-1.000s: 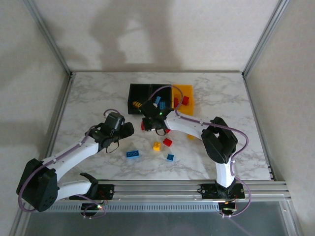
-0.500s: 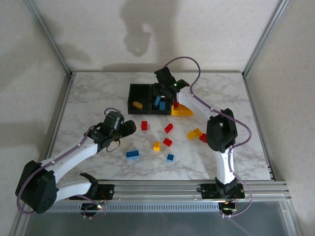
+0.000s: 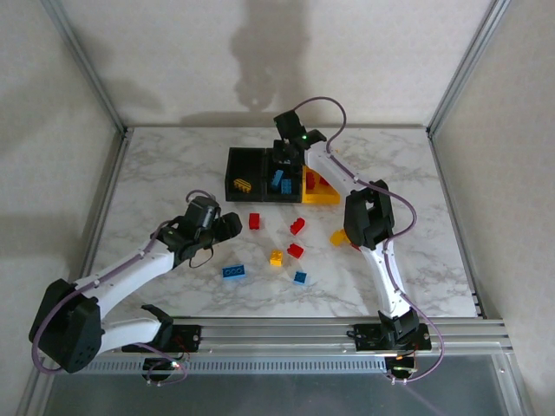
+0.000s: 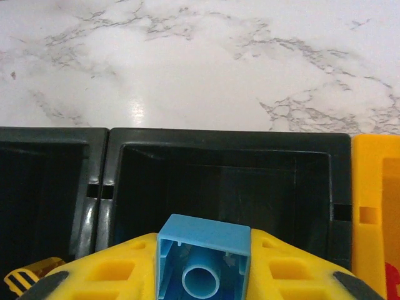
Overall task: Sort the legos into containers by color
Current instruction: Place the lego in the container.
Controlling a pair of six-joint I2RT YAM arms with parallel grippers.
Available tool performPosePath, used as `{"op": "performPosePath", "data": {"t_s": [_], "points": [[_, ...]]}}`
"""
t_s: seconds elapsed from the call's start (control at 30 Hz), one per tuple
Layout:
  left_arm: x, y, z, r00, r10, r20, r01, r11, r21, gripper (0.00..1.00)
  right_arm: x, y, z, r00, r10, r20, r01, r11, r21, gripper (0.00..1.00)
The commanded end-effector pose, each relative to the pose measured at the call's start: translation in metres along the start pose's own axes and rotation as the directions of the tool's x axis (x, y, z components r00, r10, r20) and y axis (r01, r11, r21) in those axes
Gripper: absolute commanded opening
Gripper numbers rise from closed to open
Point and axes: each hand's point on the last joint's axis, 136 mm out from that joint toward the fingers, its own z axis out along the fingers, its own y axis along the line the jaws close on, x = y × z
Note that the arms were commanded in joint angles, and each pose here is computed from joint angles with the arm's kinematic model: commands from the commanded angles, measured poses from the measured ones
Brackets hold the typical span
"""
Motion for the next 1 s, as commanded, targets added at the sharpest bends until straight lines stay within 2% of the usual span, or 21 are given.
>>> {"op": "performPosePath", "data": {"t_s": [0.0, 0.43, 0.57, 0.77, 0.97], "points": [[-0.005, -0.01, 0.0, 1.0, 0.008, 0.007, -0.008, 1.0, 0.026, 0.76, 0.007, 0.003, 0.011, 1.0, -0.009, -0.026, 0.008, 1.0, -0.016, 0.31], [-0.004, -0.011, 0.008, 1.0, 0.017, -0.011, -0.017, 1.0, 0.014, 0.76, 0.015, 0.005, 0.028, 0.999, -0.014, -0.044, 0.013, 1.0, -0.028, 0.34], [-0.004, -0.011, 0.009, 1.0, 0.018, -0.012, -0.018, 1.0, 0.012, 0.76, 0.013, 0.006, 0.028, 0.999, -0.011, -0.04, 0.01, 0.999, -0.031, 0.42], [-0.004, -0.01, 0.01, 1.0, 0.018, -0.012, -0.018, 1.0, 0.005, 0.76, 0.001, 0.014, 0.012, 1.0, -0.006, -0.006, 0.006, 0.999, -0.054, 0.5], [-0.007, -0.011, 0.006, 1.0, 0.011, -0.001, -0.011, 1.0, 0.007, 0.76, -0.012, 0.02, -0.015, 0.999, -0.02, 0.043, 0.023, 0.998, -0.06, 0.51]]}}
